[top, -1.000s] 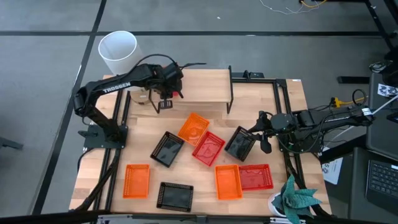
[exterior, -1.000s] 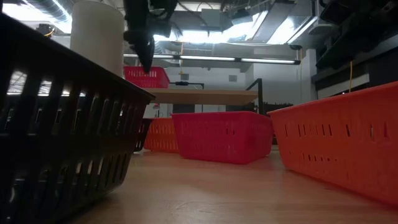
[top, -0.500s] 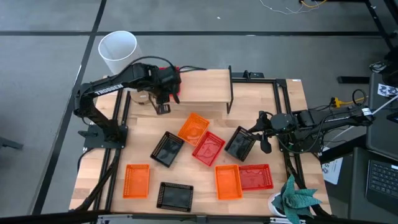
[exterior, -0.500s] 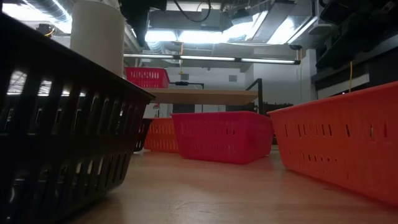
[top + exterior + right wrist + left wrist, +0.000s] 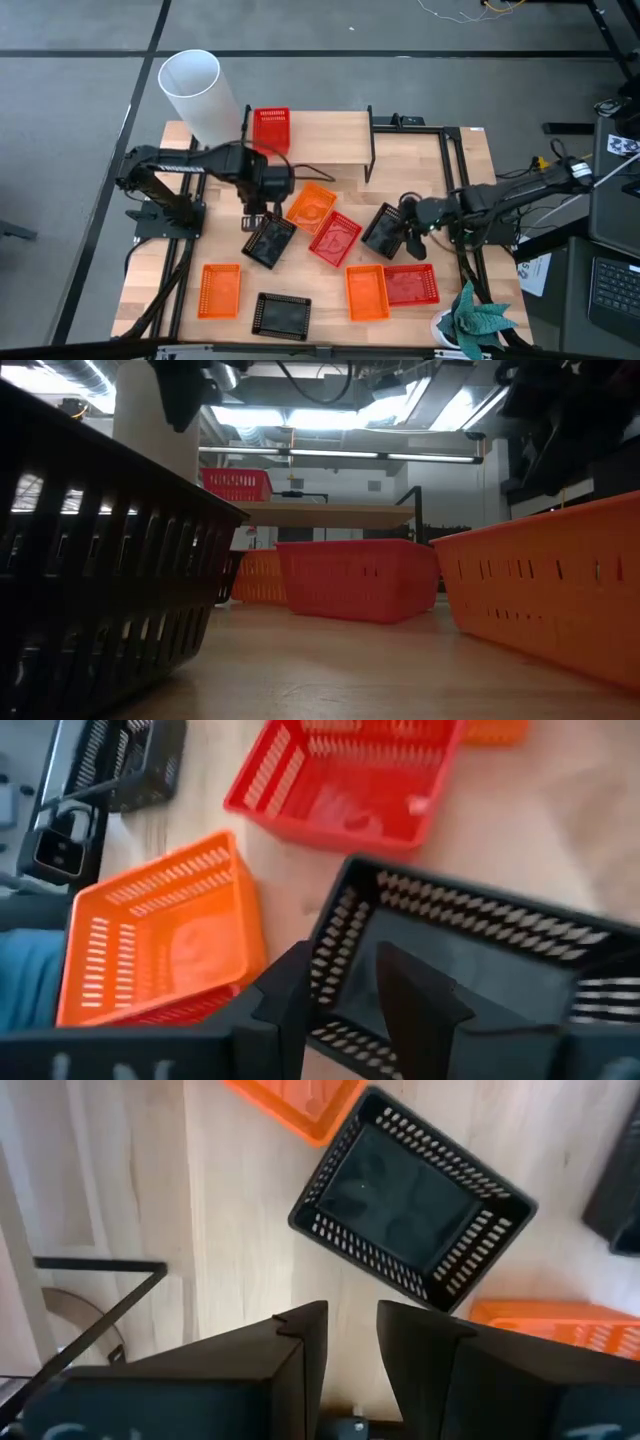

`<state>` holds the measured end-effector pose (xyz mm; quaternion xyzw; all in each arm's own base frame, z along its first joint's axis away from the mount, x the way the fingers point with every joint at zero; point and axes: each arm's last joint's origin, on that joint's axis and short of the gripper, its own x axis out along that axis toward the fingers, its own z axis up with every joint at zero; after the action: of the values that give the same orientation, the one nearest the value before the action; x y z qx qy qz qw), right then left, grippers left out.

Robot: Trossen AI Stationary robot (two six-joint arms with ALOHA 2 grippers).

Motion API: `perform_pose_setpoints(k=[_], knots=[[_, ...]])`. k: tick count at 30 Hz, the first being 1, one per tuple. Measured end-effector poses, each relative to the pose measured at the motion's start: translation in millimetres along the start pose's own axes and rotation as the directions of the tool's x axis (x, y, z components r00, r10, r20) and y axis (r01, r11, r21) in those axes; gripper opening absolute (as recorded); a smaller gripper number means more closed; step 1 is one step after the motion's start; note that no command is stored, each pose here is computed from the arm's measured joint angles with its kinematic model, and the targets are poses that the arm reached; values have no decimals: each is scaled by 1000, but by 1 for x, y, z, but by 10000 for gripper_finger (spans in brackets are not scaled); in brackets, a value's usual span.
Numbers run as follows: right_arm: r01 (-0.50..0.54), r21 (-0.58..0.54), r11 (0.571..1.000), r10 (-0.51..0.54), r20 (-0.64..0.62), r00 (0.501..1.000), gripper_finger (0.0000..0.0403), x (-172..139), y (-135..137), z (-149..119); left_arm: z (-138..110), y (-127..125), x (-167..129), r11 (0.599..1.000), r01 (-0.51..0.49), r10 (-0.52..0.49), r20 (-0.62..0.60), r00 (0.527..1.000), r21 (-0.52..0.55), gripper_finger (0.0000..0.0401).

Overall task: Stack baskets on shelf by color
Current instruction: Put the top right black bin on the shelf

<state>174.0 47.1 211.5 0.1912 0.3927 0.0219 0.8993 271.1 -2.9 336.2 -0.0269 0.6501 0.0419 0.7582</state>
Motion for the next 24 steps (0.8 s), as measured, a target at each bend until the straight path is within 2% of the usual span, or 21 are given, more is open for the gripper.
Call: perform_pose_setpoints(k=[4, 9, 12, 18, 24], knots=[[-25, -2, 1000, 24, -38, 999, 116, 22, 15, -1, -1, -5, 1, 1000, -9, 9, 0, 1000, 1, 83], [86, -59, 995, -90, -71, 993, 116, 45, 32, 3, 0, -8, 1, 1000, -12, 12, 8, 1000, 15, 83], [144, -88, 986, -152, -91, 984, 116, 59, 42, 9, 0, -7, 1, 998, -55, 55, 14, 998, 16, 82], [296, -93, 951, -309, -225, 924, 116, 82, 46, 12, 0, -6, 1, 994, -108, 108, 22, 994, 15, 82], [341, -71, 937, -347, -282, 894, 116, 97, 48, 11, 0, -5, 0, 991, -135, 135, 26, 991, 15, 82]])
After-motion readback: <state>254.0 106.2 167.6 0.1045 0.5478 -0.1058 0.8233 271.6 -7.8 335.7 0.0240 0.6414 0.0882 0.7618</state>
